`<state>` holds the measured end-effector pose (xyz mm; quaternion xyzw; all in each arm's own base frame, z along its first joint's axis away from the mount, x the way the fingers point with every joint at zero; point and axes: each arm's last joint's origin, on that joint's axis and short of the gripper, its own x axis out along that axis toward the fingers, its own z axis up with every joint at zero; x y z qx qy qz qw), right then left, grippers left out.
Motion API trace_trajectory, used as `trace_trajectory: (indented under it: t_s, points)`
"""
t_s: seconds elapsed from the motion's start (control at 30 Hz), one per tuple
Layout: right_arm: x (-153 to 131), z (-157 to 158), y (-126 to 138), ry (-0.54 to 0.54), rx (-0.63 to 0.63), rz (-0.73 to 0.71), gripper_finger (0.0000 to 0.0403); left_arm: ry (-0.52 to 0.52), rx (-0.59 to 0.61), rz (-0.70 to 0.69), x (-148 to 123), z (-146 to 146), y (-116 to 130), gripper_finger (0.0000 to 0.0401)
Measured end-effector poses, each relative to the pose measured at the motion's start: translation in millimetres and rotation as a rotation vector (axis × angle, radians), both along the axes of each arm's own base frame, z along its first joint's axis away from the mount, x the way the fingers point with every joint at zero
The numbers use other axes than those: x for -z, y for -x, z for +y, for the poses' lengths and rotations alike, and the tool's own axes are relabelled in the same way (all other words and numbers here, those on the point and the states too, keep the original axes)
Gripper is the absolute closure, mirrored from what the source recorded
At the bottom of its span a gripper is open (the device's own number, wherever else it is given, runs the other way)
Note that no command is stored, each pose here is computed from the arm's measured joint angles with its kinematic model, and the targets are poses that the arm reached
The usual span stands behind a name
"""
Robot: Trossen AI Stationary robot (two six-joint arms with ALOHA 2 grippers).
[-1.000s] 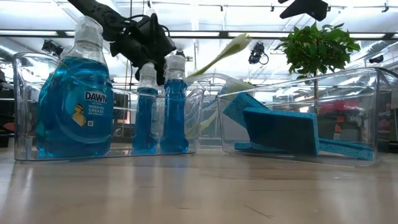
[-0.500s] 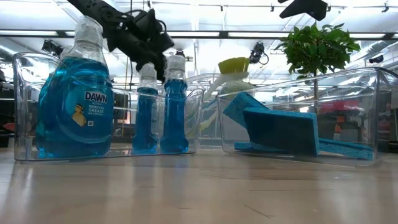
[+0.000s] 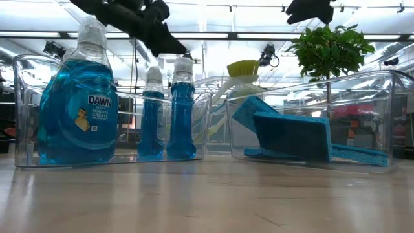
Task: Pick & Place Kitchen Sink Supplies
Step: Return to Home Position
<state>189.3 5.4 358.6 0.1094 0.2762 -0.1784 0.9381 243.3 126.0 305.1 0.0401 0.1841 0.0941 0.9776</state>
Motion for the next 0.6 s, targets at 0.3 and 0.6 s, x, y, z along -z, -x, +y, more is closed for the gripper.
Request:
trace_trajectory:
  t_s: [0.3,0.6]
  points:
    - [23,-6,-20,0.045,-0.091,-0.138,0.0354,0.160,0.057,-0.045,-3,-21,-8,0.0394]
    - [31,-10,-26,0.094,-0.142,-0.193,0.0397,0.185,0.086,-0.122,-23,-63,-4,0.0398]
